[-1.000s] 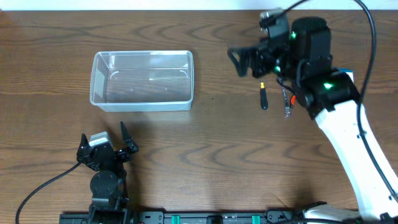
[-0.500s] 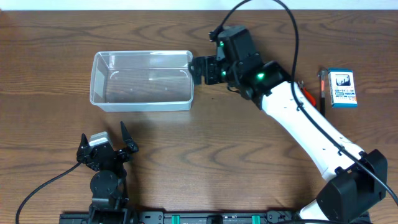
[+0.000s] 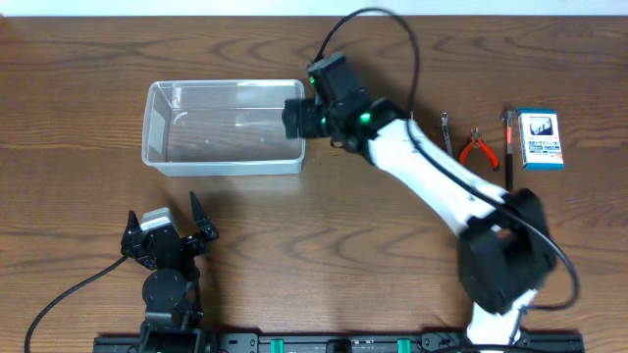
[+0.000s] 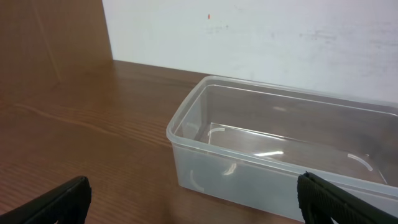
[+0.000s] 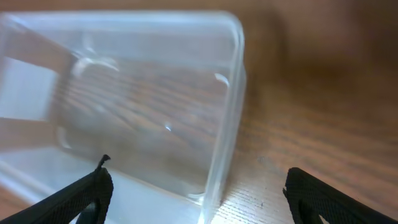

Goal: Pack container
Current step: 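Move the right gripper to the near-right rim of the clear container, then grip the container rim with the right gripper and drag it rightward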

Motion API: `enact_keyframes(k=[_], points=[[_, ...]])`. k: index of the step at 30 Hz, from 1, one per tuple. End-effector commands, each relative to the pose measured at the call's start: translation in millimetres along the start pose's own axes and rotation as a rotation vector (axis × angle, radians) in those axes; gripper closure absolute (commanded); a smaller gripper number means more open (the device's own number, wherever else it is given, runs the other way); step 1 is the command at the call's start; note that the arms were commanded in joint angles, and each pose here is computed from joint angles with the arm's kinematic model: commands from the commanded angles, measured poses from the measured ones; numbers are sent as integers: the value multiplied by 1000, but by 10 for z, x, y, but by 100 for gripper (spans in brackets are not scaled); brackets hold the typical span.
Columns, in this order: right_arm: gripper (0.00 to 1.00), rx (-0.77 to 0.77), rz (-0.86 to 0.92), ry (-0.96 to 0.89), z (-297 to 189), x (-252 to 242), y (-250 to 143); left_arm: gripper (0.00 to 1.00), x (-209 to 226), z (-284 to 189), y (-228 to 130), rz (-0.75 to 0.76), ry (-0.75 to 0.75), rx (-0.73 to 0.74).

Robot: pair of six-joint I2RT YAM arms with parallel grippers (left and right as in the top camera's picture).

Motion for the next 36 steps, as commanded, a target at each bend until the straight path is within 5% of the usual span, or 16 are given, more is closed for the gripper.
enact_keyframes(k=[1, 6, 11, 17, 26, 36], points=[[11, -2, 16, -8, 94, 41, -24, 2, 60, 10, -129, 21, 31, 38], [19, 25, 33, -16, 263, 10, -111, 2, 60, 10, -129, 21, 31, 38], [37, 61, 43, -33, 397, -23, -220, 2, 60, 10, -129, 21, 31, 38], [41, 82, 25, -75, 476, 2, -321, 2, 61, 10, -129, 21, 31, 38], [69, 125, 26, -163, 454, -70, -440, 2, 61, 10, -129, 21, 31, 38], [88, 228, 40, -291, 211, -345, -574, 2, 60, 10, -129, 21, 31, 38]])
Point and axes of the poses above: each gripper's point midway between its finger pads, its own z axis out along the fingers, its own x axis along the line the jaws close on, y = z × x, the point moved 5 cm from there along -z, back along the fingers, and after that the axes turned 14 degrees about -z, right-handed, at the moved point
